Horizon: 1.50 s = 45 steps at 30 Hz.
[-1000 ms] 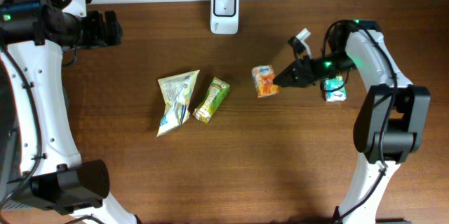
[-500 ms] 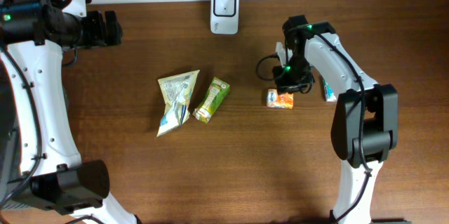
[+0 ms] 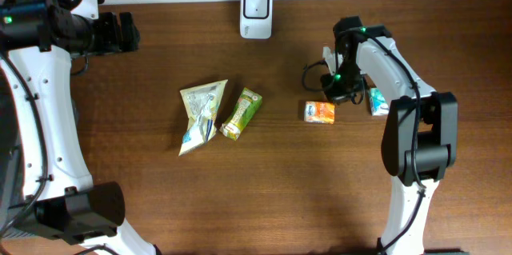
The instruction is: Scan the item barcode
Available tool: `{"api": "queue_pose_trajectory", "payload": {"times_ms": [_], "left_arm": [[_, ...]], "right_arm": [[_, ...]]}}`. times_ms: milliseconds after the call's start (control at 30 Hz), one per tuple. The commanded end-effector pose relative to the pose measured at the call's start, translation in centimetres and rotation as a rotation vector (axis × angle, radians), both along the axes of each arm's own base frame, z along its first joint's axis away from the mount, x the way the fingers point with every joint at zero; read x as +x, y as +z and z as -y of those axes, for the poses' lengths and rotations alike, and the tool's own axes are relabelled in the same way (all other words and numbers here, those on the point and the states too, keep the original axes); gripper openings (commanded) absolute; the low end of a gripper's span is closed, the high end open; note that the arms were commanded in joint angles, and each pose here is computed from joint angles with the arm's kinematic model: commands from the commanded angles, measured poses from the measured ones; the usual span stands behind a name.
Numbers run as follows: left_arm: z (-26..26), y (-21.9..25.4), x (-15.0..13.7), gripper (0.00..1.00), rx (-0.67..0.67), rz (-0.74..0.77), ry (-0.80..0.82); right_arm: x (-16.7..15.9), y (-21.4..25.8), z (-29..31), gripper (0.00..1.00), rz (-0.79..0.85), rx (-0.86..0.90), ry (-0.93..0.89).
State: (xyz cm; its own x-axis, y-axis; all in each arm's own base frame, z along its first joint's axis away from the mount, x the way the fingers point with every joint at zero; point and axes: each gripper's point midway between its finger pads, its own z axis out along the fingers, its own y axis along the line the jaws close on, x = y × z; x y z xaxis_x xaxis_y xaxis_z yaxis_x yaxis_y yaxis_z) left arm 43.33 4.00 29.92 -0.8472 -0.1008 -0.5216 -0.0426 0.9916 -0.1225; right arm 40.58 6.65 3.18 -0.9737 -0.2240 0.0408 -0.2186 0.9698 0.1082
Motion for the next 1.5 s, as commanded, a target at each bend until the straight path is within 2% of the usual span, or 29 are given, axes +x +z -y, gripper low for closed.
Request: {"api": "queue_pose_trajectory", "payload": {"times_ms": [0, 100, 233, 300, 400, 600, 833, 933, 1000, 1033, 1100, 1200, 1233, 1400, 1467], "left_arm": [[-0.2, -0.2, 0.1, 0.99, 0.003, -0.003, 0.001], [-0.2, -0.2, 0.1, 0.99, 0.003, -0.003, 0.001], [-0.2, -0.2, 0.1, 0.99, 0.003, -0.003, 0.001], [-0.2, -0.2, 0.1, 0.99, 0.002, -0.003, 0.001], [-0.2, -0.2, 0.1, 0.99, 0.003, -0.003, 0.001], [-0.2, -0.2, 0.1, 0.99, 0.003, -0.003, 0.001], [-0.2, -0.2, 0.1, 0.99, 0.003, -0.003, 0.001], [-0.2, -0.2, 0.1, 0.99, 0.003, -0.003, 0.000], [-0.2, -0.2, 0.1, 0.99, 0.003, -0.003, 0.000], [-0.2, -0.2, 0.1, 0.99, 0.003, -0.003, 0.000], [-0.2, -0.2, 0.1, 0.99, 0.003, -0.003, 0.000], [-0.2, -0.2, 0.1, 0.99, 0.003, -0.003, 0.000], [-0.2, -0.2, 0.1, 0.99, 0.003, -0.003, 0.000], [-0.2, -0.2, 0.1, 0.99, 0.003, -0.003, 0.000], [-0.2, -0.2, 0.1, 0.99, 0.002, -0.003, 0.000]], "right_arm": [[-1.8, -0.2, -0.7, 0.04, -0.086, 0.039, -0.027], [-2.5, -0.1, -0.9, 0.04, -0.117, 0.056, -0.018], [0.7, -0.4, -0.3, 0.05, 0.017, 0.036, -0.019], [3.6, -0.4, -0.4, 0.04, 0.135, 0.034, -0.016], [4.5, -0.6, -0.5, 0.04, 0.165, 0.039, -0.029], [-0.1, -3.2, -0.2, 0.04, -0.046, 0.027, -0.048], [-4.4, -1.9, -2.0, 0.04, -0.236, 0.134, -0.071], [-4.5, -0.7, -2.6, 0.06, -0.226, 0.182, -0.033], [-3.9, 0.8, -2.6, 0.13, -0.176, 0.188, -0.031], [-3.3, 2.1, -2.4, 0.20, -0.132, 0.198, -0.035], [-2.6, 4.4, -2.3, 0.27, -0.061, 0.215, -0.056], [-2.6, 6.3, -3.9, 0.31, -0.025, 0.313, -0.054], [-2.8, 6.2, -4.2, 0.33, -0.036, 0.334, -0.064], [-5.8, -0.8, -4.3, 0.35, -0.135, 0.334, -0.219], [-6.4, -1.7, -4.2, 0.37, -0.142, 0.332, -0.220]]}}
